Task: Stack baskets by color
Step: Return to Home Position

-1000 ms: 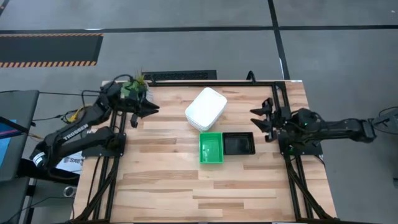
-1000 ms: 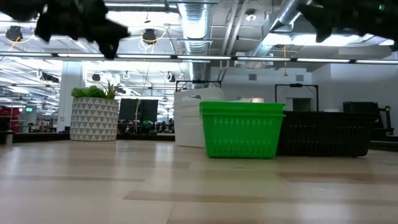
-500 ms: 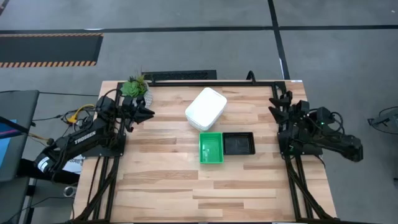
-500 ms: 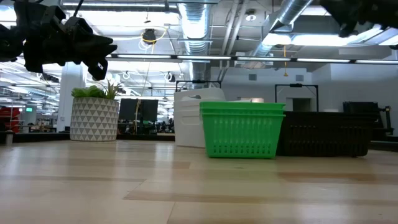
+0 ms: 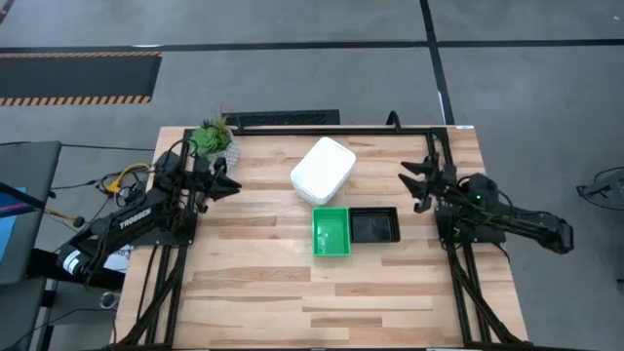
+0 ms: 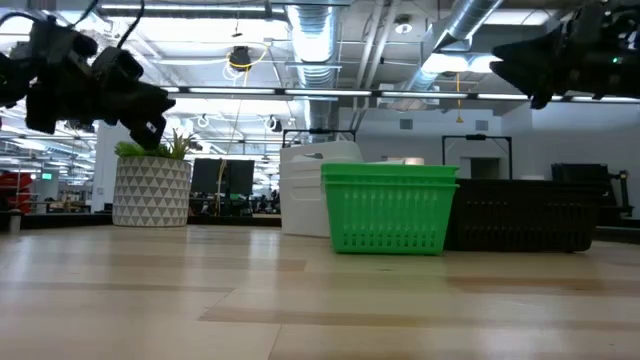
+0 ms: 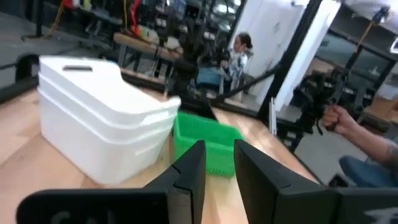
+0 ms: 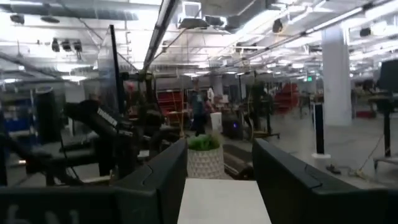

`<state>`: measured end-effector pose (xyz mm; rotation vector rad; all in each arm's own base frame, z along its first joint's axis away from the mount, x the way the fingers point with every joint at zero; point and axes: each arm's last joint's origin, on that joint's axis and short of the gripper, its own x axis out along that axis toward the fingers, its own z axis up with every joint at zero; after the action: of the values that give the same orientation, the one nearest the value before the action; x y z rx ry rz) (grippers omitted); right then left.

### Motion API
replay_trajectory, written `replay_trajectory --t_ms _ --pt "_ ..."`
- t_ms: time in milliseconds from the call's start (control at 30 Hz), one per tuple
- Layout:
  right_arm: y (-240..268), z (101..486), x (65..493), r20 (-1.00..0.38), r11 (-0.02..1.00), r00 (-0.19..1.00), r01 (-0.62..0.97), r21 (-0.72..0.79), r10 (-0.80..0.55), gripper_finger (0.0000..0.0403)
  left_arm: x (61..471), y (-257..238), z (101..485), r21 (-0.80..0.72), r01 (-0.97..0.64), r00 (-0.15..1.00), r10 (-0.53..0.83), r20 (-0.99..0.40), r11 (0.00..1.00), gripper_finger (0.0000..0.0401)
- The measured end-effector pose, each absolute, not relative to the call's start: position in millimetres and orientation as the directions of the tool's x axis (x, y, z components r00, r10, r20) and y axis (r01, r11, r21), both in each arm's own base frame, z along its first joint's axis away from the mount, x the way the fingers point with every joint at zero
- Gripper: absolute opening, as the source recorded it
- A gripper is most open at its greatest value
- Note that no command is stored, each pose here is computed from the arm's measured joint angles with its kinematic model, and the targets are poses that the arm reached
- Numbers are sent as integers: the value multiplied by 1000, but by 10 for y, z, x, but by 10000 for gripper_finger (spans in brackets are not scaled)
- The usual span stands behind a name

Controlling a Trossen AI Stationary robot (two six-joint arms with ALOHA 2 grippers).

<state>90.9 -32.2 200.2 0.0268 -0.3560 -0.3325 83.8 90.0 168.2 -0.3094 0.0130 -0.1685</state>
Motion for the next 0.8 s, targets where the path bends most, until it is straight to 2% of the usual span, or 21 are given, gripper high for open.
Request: replay_trajectory --t_ms 267,400,567,800 --pt "-342 1751 953 79 934 932 349 72 -354 202 826 888 1452 -325 106 985 -145 -96 940 71" --pt "-343 1678 956 4 930 935 352 109 -355 205 819 859 1439 -312 191 970 -227 -84 931 71" --pt "-342 1654 956 -22 916 935 352 195 -355 203 800 818 1540 -379 237 961 -273 -42 895 71" --pt "-342 1651 956 -25 913 935 351 208 -354 202 784 611 1733 -343 203 978 -207 26 917 71"
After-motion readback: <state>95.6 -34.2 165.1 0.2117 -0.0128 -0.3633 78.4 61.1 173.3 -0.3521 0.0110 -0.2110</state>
